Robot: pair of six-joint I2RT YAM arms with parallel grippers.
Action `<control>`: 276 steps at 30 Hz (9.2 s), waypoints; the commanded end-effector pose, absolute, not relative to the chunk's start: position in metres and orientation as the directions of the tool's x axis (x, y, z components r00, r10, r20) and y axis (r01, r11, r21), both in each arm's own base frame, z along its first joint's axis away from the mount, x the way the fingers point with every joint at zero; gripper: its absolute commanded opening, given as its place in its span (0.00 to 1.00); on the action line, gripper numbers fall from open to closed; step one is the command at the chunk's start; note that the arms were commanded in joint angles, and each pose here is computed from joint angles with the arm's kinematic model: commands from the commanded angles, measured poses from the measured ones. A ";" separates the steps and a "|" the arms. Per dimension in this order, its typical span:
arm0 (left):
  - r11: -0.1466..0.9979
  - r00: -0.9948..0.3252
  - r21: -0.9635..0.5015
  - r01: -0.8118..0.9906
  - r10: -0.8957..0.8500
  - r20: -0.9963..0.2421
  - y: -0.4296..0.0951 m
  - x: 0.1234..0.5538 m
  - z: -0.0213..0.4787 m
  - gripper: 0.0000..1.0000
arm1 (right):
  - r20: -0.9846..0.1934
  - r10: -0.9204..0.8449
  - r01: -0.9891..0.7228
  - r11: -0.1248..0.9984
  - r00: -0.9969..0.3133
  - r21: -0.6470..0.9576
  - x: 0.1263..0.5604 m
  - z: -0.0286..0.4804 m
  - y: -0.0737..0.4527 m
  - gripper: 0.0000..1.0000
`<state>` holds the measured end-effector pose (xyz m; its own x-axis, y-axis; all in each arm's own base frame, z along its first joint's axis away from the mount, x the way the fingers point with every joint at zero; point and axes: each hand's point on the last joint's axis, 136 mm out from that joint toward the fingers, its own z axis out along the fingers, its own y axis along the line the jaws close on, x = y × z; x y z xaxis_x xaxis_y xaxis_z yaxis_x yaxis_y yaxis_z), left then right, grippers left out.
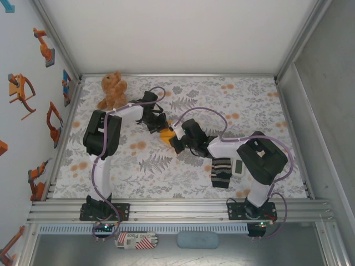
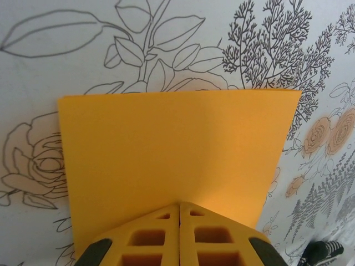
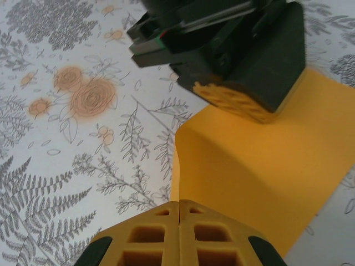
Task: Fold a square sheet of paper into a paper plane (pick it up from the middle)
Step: Third fold the triangle at the center of the table.
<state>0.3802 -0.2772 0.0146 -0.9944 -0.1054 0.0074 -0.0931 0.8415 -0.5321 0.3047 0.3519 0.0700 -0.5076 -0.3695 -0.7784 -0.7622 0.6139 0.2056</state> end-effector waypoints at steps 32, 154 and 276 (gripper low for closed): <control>0.850 -0.997 -0.522 -0.068 -0.035 0.072 -0.278 0.365 -0.004 0.04 | -0.642 -0.348 -0.653 0.685 -0.683 0.324 0.325 0.036 0.343 0.00; 0.866 -0.996 -0.495 -0.074 -0.042 0.076 -0.267 0.382 -0.007 0.04 | -0.584 -0.339 -0.604 0.717 -0.738 0.347 0.327 0.026 0.334 0.00; 0.785 -0.953 -0.543 -0.298 -0.275 0.125 -0.268 0.306 0.003 0.08 | -0.468 -0.342 -0.533 0.760 -0.815 0.373 0.318 -0.001 0.326 0.00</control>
<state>0.3180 -0.2759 0.0197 -0.9628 -0.2581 0.0800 -0.2541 0.7641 -0.5930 0.3256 0.3358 0.0194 -0.7721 -0.3323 -0.5417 -0.5744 0.7295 0.3714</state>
